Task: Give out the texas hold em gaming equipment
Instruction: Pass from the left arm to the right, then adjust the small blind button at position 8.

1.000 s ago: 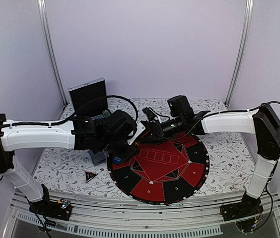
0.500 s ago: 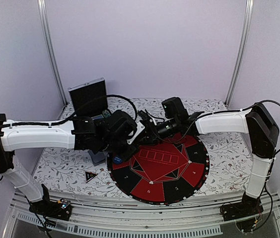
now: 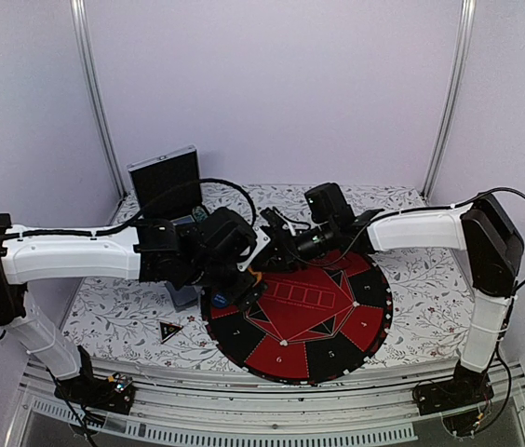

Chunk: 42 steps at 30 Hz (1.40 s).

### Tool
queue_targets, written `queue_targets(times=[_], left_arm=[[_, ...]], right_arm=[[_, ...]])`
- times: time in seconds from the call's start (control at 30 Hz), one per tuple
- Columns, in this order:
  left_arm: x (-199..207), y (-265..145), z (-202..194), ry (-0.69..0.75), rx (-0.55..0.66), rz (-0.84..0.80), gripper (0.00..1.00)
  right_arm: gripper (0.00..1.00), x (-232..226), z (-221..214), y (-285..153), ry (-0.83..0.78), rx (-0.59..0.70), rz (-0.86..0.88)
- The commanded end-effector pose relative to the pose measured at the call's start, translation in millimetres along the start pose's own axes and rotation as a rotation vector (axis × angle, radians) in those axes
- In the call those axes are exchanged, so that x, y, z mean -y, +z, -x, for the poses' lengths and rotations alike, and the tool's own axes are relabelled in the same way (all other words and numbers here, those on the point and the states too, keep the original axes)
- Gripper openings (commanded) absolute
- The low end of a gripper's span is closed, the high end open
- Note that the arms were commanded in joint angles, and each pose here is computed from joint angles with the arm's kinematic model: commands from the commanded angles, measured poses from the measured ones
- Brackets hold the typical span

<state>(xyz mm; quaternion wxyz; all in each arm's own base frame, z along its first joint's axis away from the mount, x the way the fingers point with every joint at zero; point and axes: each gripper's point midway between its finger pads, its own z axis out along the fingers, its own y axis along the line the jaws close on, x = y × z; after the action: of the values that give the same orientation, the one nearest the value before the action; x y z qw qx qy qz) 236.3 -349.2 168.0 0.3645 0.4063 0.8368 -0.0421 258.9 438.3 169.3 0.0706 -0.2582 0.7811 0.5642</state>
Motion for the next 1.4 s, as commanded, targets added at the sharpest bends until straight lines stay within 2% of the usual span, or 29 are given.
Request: queue_targets(times=[0.0,0.23,0.33,0.43,0.57,0.7,1.0,1.37], left_arm=[[1,-2,0,-0.014,0.012,0.000,0.98],[-2,-6,-3,-0.041,0.028,-0.019,0.98],[-16,-1,-13,-0.091,0.009,-0.008,0.98],[-38,7,-28,-0.170,-0.030,0.012,0.98],[-66,11,-43,-0.258,-0.057,0.056,0.98],[-82,10,-53,-0.288,-0.071,0.087,0.98],[-96,2,-77,-0.311,-0.091,0.124,0.98],[-104,0,-77,-0.321,-0.086,0.136,0.98]], right_arm=[[0.02,15,5,-36,0.007,0.057,-0.075],[0.02,83,-46,-109,0.183,0.081,-0.275],[0.02,112,-80,-143,0.297,0.099,-0.356],[0.02,127,-117,-159,0.381,0.088,-0.402],[0.02,144,-146,-165,0.450,0.062,-0.456],[0.02,161,-154,-168,0.493,0.049,-0.497],[0.02,160,-172,-173,0.551,0.011,-0.527],[0.02,161,-181,-182,0.579,-0.003,-0.593]])
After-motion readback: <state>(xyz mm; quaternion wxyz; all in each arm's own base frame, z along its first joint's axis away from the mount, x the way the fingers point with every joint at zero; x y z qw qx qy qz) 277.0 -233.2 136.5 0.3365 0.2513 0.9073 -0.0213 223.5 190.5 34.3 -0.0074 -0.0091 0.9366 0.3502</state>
